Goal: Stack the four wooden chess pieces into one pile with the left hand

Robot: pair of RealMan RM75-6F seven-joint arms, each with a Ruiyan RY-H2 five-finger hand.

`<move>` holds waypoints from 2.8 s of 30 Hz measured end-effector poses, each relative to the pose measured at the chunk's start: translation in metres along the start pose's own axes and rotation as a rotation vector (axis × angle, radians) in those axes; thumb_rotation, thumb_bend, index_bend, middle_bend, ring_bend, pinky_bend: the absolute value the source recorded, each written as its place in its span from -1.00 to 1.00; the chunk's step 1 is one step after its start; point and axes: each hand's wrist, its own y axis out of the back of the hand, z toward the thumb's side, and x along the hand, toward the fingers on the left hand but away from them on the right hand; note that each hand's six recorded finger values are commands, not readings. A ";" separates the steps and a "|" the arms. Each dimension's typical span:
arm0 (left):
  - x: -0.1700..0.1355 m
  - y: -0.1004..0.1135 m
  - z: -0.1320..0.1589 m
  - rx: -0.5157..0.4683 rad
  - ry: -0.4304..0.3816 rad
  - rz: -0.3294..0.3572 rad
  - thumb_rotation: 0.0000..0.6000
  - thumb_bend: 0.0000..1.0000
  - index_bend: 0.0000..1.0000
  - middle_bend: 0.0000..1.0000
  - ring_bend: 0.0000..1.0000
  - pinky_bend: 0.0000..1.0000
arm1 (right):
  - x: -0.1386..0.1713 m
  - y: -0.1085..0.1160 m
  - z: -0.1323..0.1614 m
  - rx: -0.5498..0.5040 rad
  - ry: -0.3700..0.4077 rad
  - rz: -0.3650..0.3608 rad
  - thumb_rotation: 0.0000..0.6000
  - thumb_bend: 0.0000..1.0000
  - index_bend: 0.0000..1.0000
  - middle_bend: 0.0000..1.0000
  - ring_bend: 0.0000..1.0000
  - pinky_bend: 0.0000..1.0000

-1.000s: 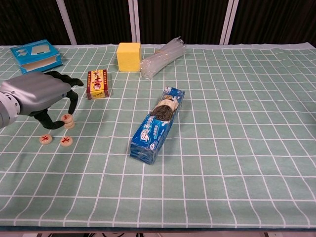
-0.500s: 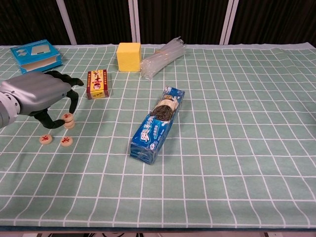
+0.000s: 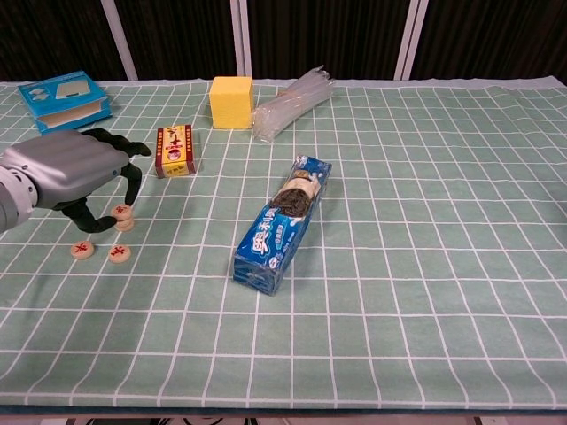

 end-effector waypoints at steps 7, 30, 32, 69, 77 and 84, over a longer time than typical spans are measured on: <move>-0.001 -0.001 0.001 0.002 -0.003 -0.003 1.00 -0.33 -0.13 -0.94 -1.00 -1.00 | 0.000 0.000 0.000 0.000 -0.003 0.001 1.00 -0.54 -1.00 -0.98 -1.00 -1.00; -0.007 0.012 -0.002 -0.005 0.003 0.034 1.00 -0.38 -0.24 -0.95 -1.00 -1.00 | -0.001 0.000 0.000 0.001 -0.004 -0.001 1.00 -0.53 -1.00 -0.98 -1.00 -1.00; -0.012 0.016 -0.003 -0.014 -0.002 0.047 1.00 -0.40 -0.25 -0.95 -1.00 -1.00 | 0.000 0.000 0.000 0.002 -0.002 -0.001 1.00 -0.54 -1.00 -0.98 -1.00 -1.00; -0.057 -0.047 -0.033 -0.109 -0.003 0.024 1.00 -0.45 -0.16 -0.96 -1.00 -1.00 | 0.000 0.001 -0.001 -0.011 -0.009 0.000 1.00 -0.53 -1.00 -0.98 -1.00 -1.00; -0.055 -0.048 -0.029 -0.098 0.002 0.021 1.00 -0.40 -0.13 -0.96 -1.00 -1.00 | -0.001 0.001 -0.001 -0.014 -0.010 -0.001 1.00 -0.54 -1.00 -0.98 -1.00 -1.00; -0.053 -0.046 -0.026 -0.093 -0.003 0.027 1.00 -0.38 -0.13 -0.96 -1.00 -1.00 | 0.000 0.001 -0.001 -0.014 -0.012 -0.002 1.00 -0.53 -1.00 -0.98 -1.00 -1.00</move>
